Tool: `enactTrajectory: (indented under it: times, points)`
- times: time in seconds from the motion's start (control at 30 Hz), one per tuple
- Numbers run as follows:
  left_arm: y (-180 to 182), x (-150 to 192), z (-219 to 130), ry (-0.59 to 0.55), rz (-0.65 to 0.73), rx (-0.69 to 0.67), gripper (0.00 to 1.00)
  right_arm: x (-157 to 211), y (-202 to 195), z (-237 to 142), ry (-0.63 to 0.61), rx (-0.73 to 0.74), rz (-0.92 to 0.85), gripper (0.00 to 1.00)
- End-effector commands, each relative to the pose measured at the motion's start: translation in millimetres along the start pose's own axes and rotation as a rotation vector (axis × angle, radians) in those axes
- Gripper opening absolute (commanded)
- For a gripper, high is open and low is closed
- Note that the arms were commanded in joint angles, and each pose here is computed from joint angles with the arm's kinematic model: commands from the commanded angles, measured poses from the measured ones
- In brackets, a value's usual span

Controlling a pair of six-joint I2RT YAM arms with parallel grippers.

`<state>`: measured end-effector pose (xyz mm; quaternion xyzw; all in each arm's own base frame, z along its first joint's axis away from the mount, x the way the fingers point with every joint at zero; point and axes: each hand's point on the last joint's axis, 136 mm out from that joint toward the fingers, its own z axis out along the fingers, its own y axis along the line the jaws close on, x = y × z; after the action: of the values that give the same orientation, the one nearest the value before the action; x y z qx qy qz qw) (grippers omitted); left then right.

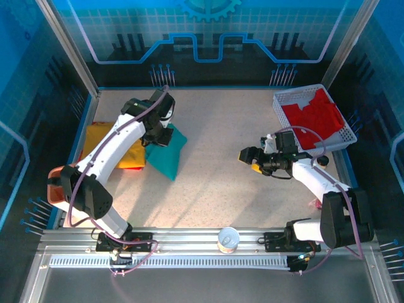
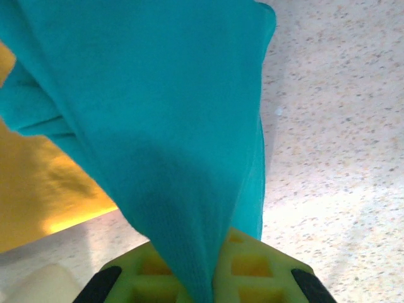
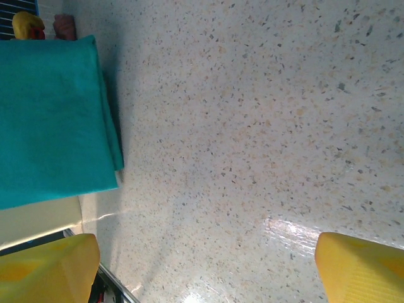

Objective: Fold and stack the t-shirts

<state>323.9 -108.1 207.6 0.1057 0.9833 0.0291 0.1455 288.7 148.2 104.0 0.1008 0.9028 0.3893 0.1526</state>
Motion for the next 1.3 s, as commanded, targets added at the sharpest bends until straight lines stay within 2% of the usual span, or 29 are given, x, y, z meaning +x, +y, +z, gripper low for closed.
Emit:
enactTrajectory:
  times: [0.0, 0.13, 0.27, 0.5, 0.8, 0.93, 1.27]
  points:
    - [28, 6, -23, 0.023, 0.070, -0.120, 0.00, -11, 10, -2, -0.012, -0.042, -0.030, 0.89]
    - [54, 2, -44, 0.007, 0.091, -0.221, 0.00, -14, 10, 2, -0.003, -0.055, -0.026, 0.89]
    - [71, -2, -63, -0.032, 0.075, -0.257, 0.00, -15, 9, 8, 0.013, -0.065, -0.013, 0.89]
    - [100, -7, -73, -0.041, 0.094, -0.381, 0.00, -17, 7, 15, 0.033, -0.076, -0.005, 0.89]
    - [108, -15, -79, -0.075, 0.057, -0.379, 0.00, -18, 5, 18, 0.068, -0.059, -0.007, 0.88]
    - [121, -13, -79, -0.057, 0.035, -0.412, 0.00, -16, 3, 20, 0.073, -0.058, 0.001, 0.88]
    - [128, -21, -67, -0.079, -0.048, -0.365, 0.00, -15, -1, 21, 0.080, -0.047, 0.000, 0.88]
